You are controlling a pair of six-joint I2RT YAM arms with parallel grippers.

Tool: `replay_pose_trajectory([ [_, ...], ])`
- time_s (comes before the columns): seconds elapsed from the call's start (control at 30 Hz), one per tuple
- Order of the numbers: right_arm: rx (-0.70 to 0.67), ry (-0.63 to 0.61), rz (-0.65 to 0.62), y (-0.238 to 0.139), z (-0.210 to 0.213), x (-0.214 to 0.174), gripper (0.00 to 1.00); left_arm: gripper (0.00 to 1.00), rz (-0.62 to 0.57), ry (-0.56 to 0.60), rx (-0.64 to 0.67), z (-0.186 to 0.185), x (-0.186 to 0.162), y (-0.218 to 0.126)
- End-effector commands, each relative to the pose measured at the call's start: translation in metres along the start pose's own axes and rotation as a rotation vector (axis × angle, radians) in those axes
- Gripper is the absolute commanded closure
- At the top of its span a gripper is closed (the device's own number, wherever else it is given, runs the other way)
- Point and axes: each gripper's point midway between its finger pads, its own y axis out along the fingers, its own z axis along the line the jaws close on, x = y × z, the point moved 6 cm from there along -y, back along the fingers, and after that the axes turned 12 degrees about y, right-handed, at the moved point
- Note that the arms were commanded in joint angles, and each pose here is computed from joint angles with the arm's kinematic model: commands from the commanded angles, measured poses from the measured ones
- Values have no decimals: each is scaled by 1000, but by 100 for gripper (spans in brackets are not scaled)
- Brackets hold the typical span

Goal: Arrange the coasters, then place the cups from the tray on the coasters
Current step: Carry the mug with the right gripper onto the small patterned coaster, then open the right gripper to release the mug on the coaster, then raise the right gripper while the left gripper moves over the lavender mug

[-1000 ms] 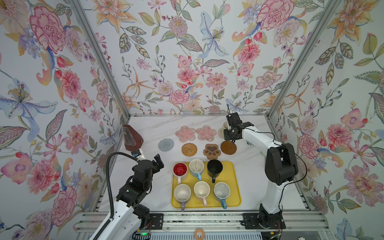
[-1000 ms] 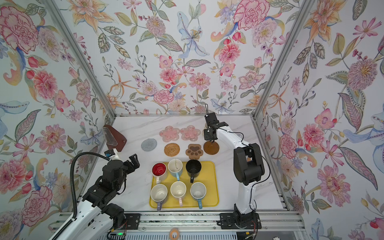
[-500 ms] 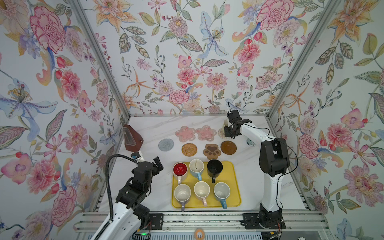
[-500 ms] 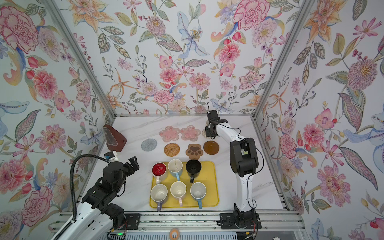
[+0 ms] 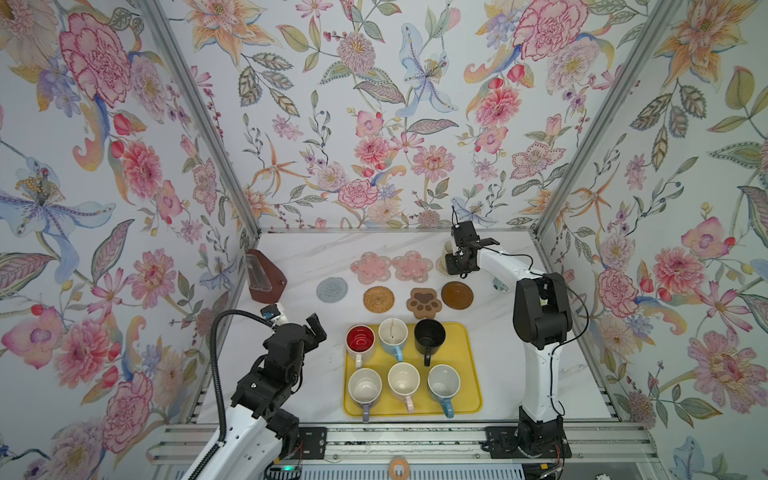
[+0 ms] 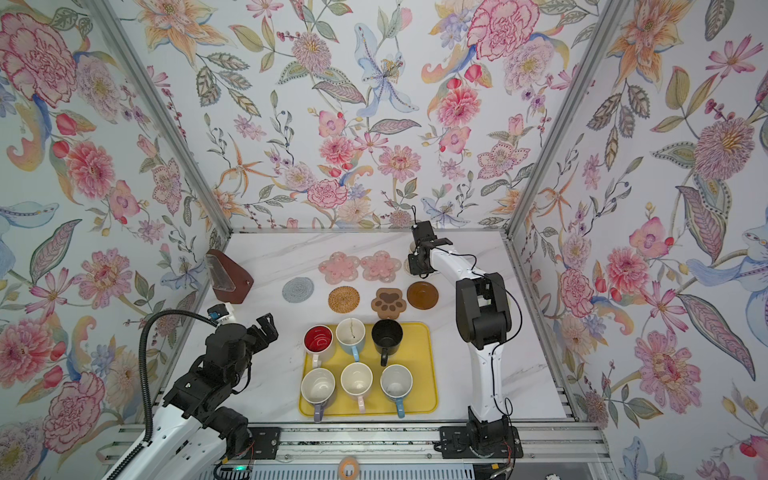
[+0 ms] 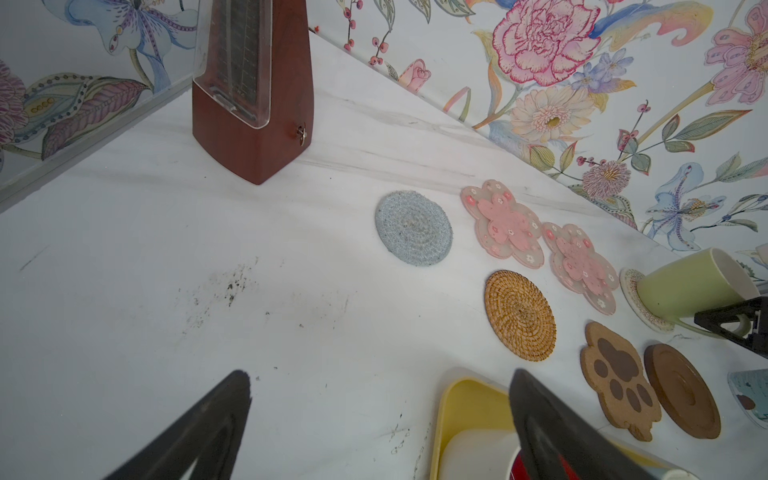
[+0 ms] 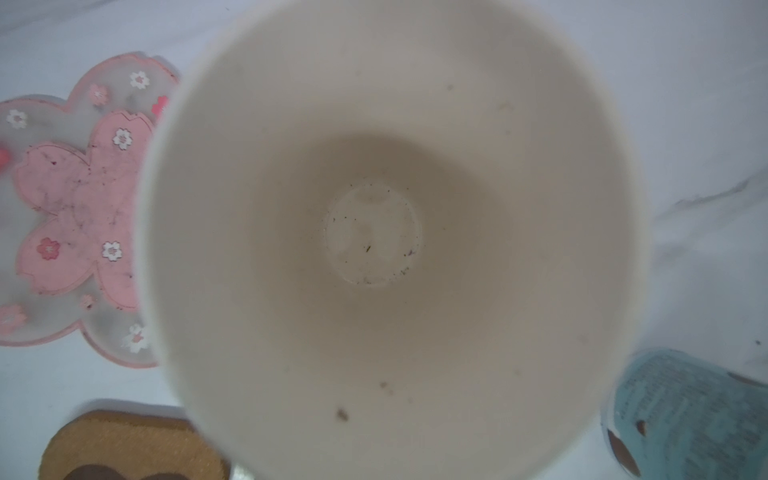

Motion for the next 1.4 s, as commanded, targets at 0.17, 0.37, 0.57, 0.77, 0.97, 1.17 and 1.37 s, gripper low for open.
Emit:
replay_pose_trajectory([
  [0.17, 27, 13, -57, -8, 3, 14, 95, 1, 22, -1, 16, 4, -6, 1],
  [0.37, 27, 28, -89, -24, 3, 19, 56, 1, 25, 0, 17, 4, -6, 1],
  [0.57, 36, 79, -172, -64, -5, 32, 31, 1, 25, 0, 17, 4, -4, 0],
  [0.77, 122, 156, -306, -128, -18, 13, 3, 1, 13, -3, 3, 0, -1, 2],
  [0.97, 236, 235, -439, -176, -36, -53, 1, 1, 33, 9, 2, -1, -3, 5],
  [1.17, 198, 295, -465, -187, -51, -81, 1, 1, 36, 18, -8, -5, -1, 8],
  [1.37, 188, 299, -441, -182, -50, -81, 1, 2, 78, 31, -44, -10, 0, 5],
])
